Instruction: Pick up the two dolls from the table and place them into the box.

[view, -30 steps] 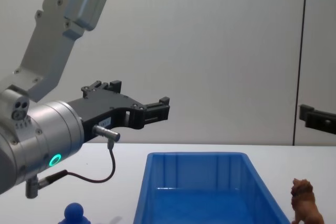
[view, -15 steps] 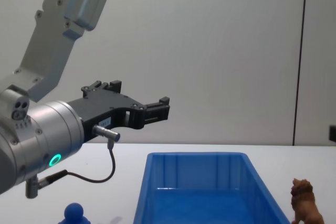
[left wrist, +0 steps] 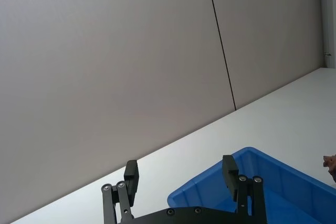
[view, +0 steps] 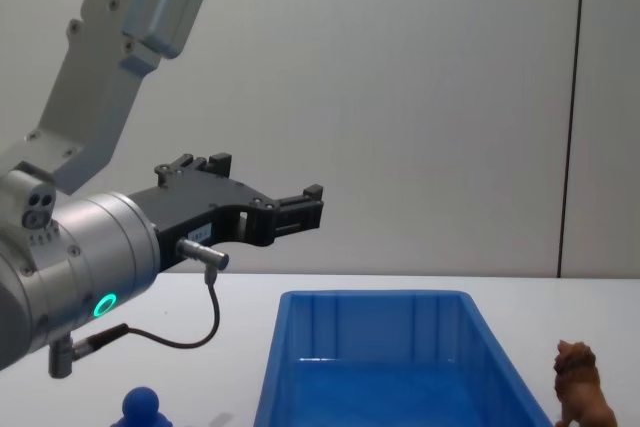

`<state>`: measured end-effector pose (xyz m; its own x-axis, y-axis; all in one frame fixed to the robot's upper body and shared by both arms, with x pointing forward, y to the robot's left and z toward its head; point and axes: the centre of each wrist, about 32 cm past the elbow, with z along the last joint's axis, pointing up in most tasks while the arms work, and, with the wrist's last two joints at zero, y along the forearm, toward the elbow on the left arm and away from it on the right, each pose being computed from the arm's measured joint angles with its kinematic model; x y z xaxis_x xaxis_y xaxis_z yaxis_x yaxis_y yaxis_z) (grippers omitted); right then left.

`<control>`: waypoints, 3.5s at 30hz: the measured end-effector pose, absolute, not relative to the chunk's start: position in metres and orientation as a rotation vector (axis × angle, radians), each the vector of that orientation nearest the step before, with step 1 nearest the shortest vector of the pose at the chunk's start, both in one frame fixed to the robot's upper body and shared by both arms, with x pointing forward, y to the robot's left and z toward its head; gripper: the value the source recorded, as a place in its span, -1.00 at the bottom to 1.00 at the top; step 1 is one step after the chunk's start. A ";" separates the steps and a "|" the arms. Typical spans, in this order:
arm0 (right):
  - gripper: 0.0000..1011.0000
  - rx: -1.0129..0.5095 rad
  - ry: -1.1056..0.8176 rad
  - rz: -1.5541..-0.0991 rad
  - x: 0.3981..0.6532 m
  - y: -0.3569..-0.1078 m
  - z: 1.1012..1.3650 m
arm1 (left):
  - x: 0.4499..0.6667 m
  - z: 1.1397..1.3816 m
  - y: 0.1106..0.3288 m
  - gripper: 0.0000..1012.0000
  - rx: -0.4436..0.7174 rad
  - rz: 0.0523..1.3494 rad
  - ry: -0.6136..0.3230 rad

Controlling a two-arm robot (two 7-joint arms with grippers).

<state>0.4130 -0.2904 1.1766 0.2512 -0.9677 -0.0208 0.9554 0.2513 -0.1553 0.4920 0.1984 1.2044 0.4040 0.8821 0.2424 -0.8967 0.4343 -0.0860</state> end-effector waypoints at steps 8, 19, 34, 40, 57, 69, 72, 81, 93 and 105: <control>0.98 -0.171 0.189 -1.343 0.414 -0.295 1.165 | 0.492 1.204 0.198 0.98 0.061 1.124 -0.268; 0.98 -0.196 0.260 -1.355 0.422 -0.298 1.151 | 0.492 1.204 0.198 0.98 0.061 1.124 -0.268; 0.98 -0.178 0.289 -1.322 0.437 -0.294 1.141 | 0.492 1.204 0.198 0.98 0.061 1.124 -0.268; 0.98 -0.179 0.304 -1.321 0.443 -0.291 1.139 | 0.492 1.204 0.198 0.98 0.061 1.124 -0.268; 0.30 -0.202 0.364 -1.298 0.457 -0.285 1.133 | 0.492 1.204 0.198 0.98 0.061 1.124 -0.268; -0.26 -0.183 0.331 -1.298 0.457 -0.280 1.138 | 0.492 1.204 0.198 0.98 0.061 1.124 -0.268; -0.26 -0.172 0.305 -1.304 0.455 -0.279 1.141 | 0.492 1.204 0.198 0.98 0.061 1.124 -0.268; -0.26 -0.126 0.199 -1.309 0.452 -0.273 1.156 | 0.492 1.204 0.198 0.98 0.061 1.124 -0.268; -0.26 -0.063 0.046 -1.232 0.455 -0.258 1.189 | 0.492 1.204 0.198 0.98 0.061 1.124 -0.268; -0.26 -0.064 -0.006 -1.069 0.472 -0.233 1.213 | 0.492 1.204 0.198 0.98 0.061 1.124 -0.268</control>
<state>0.4716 -0.2329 1.2128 0.4811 -0.8759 0.0361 0.8763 0.4792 -0.0496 0.4920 0.1984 1.2044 0.4041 0.8820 0.2425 -0.8966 0.4344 -0.0859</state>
